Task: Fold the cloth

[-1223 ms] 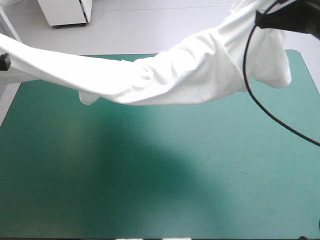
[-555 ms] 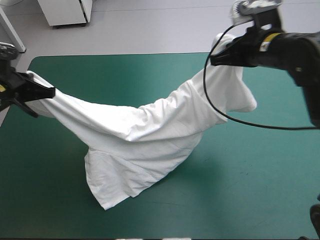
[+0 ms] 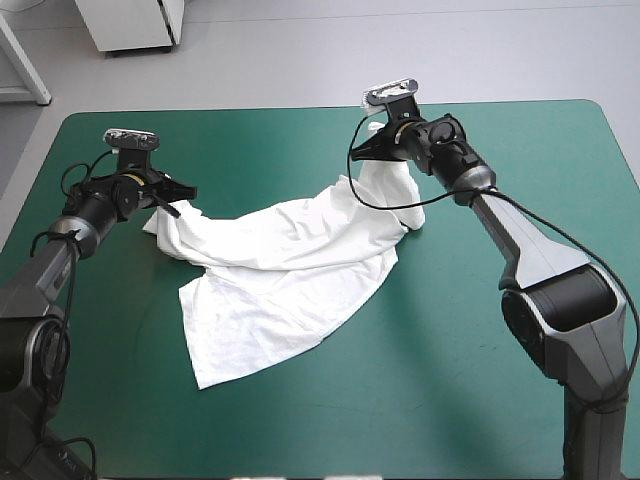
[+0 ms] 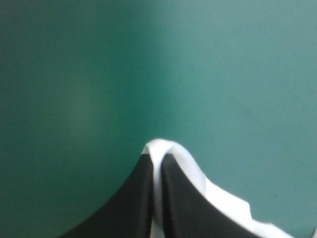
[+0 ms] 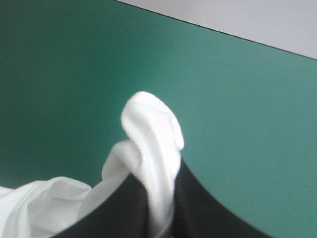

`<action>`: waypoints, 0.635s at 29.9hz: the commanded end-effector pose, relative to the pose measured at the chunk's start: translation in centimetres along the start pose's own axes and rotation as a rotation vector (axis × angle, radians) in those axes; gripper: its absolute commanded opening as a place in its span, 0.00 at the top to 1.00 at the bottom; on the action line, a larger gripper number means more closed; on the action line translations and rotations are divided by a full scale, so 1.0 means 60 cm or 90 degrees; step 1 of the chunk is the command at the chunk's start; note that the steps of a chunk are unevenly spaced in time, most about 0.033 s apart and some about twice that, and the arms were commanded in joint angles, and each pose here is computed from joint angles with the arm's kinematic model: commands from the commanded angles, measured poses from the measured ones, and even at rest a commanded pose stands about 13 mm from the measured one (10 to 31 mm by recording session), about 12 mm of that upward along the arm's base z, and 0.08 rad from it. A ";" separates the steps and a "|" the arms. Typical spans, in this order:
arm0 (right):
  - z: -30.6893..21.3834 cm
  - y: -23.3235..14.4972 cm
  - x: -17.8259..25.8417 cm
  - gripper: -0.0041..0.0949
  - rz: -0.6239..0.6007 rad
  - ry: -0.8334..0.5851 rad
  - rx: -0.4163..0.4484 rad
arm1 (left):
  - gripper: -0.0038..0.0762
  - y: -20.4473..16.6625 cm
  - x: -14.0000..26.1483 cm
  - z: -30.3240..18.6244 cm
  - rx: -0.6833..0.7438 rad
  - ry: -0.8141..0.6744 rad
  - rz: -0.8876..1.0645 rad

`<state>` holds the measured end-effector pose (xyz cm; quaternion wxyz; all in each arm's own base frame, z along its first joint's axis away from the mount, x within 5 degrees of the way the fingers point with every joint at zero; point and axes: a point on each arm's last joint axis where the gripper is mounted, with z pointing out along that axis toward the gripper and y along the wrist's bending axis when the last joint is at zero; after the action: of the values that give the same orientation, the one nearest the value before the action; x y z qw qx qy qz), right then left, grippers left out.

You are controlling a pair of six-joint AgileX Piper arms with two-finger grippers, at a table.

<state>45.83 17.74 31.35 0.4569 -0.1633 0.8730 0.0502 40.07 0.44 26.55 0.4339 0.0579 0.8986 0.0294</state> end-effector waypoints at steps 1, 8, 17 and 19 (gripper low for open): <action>-0.054 -0.037 -0.063 0.57 0.075 -0.120 0.010 | 0.67 0.006 -0.053 -0.013 -0.016 -0.139 -0.025; -0.117 -0.096 -0.070 0.03 0.106 0.026 0.064 | 0.19 0.010 -0.094 -0.053 -0.010 -0.088 -0.011; -0.232 -0.128 -0.046 0.27 0.051 0.173 0.145 | 0.27 -0.016 -0.104 -0.213 0.125 0.162 -0.061; -0.243 -0.135 -0.035 0.31 0.055 0.183 0.150 | 0.27 -0.028 -0.073 -0.235 0.165 0.270 -0.046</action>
<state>40.46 8.89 38.69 0.2992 -0.0824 0.9496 -0.0430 35.18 -0.83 36.72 0.2844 0.0506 0.9558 -0.0542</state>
